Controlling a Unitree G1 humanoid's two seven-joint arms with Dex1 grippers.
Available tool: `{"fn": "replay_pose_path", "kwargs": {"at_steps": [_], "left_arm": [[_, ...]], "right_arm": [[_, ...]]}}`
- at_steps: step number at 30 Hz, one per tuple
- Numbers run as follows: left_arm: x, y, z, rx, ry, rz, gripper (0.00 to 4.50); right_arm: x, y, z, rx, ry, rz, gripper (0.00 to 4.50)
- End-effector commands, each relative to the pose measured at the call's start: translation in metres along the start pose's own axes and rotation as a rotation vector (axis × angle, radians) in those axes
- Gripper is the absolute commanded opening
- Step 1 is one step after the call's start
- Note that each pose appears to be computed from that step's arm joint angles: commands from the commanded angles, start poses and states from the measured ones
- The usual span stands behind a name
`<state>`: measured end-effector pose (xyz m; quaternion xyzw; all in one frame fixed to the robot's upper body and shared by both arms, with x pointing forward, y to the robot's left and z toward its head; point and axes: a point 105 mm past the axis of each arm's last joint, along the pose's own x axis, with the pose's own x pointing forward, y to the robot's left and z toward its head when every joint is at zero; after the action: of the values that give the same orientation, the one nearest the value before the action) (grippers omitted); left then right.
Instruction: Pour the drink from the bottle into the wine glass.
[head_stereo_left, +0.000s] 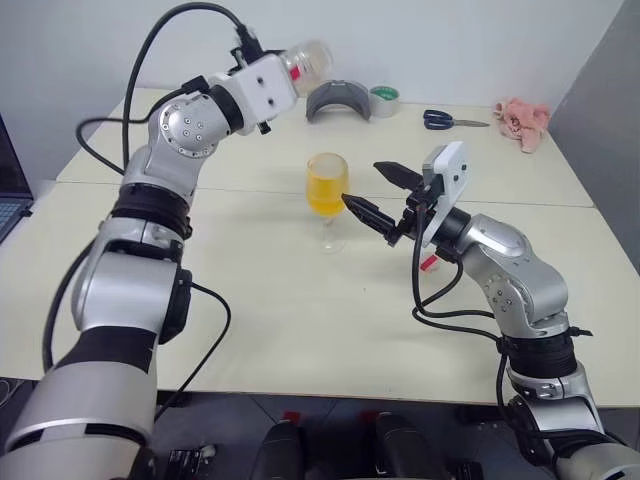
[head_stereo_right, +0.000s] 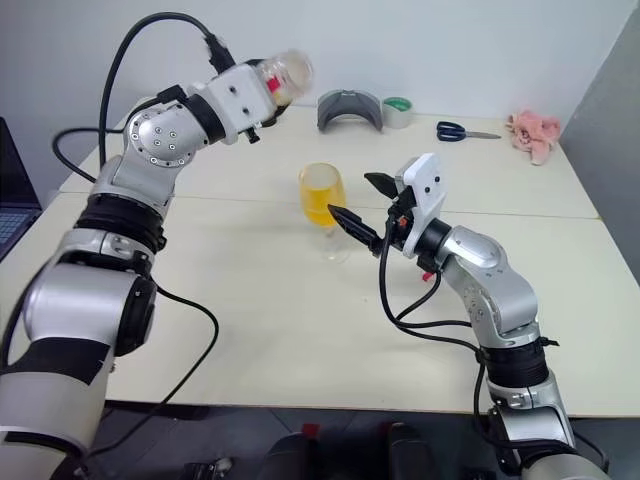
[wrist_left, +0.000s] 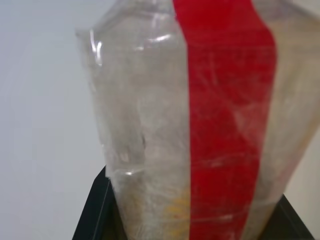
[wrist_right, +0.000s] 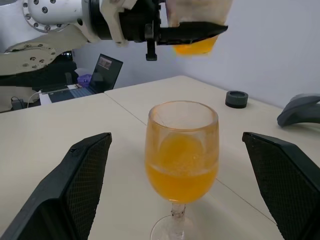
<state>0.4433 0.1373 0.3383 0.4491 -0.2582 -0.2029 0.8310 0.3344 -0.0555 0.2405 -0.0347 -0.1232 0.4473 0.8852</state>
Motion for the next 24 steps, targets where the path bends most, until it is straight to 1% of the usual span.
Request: {"fn": "replay_pose_path", "kwargs": {"at_steps": [1, 2, 6, 8, 10, 13, 17, 20, 24], "left_arm": [[-0.019, 0.036, -0.006, -0.218, 0.011, 0.208, 1.66], [-0.026, 0.037, -0.014, -0.263, 0.035, 0.241, 1.66], [-0.06, 0.034, -0.05, -0.529, 0.137, 0.464, 1.66], [-0.072, 0.031, -0.061, -0.633, 0.168, 0.552, 1.66], [-0.083, 0.02, -0.07, -0.714, 0.198, 0.596, 1.66], [-0.092, 0.006, -0.077, -0.756, 0.241, 0.604, 1.66], [-0.108, -0.025, -0.089, -0.802, 0.3, 0.606, 1.66], [-0.113, -0.037, -0.094, -0.815, 0.309, 0.597, 1.66], [-0.12, -0.055, -0.103, -0.834, 0.314, 0.571, 1.66]], "right_arm": [[-0.005, 0.01, 0.017, -0.055, -0.052, 0.047, 4.5], [-0.007, 0.011, 0.017, -0.056, -0.05, 0.056, 4.5], [-0.017, 0.017, 0.008, -0.085, -0.006, 0.104, 4.5], [-0.021, 0.018, 0.005, -0.088, 0.007, 0.123, 4.5], [-0.026, 0.022, 0.002, -0.087, 0.02, 0.167, 4.5], [-0.033, 0.027, 0.0, -0.083, 0.03, 0.216, 4.5], [-0.052, 0.036, -0.012, -0.084, 0.054, 0.301, 4.5], [-0.058, 0.038, -0.021, -0.101, 0.074, 0.312, 4.5], [-0.058, 0.038, -0.025, -0.091, 0.071, 0.297, 4.5]]}}
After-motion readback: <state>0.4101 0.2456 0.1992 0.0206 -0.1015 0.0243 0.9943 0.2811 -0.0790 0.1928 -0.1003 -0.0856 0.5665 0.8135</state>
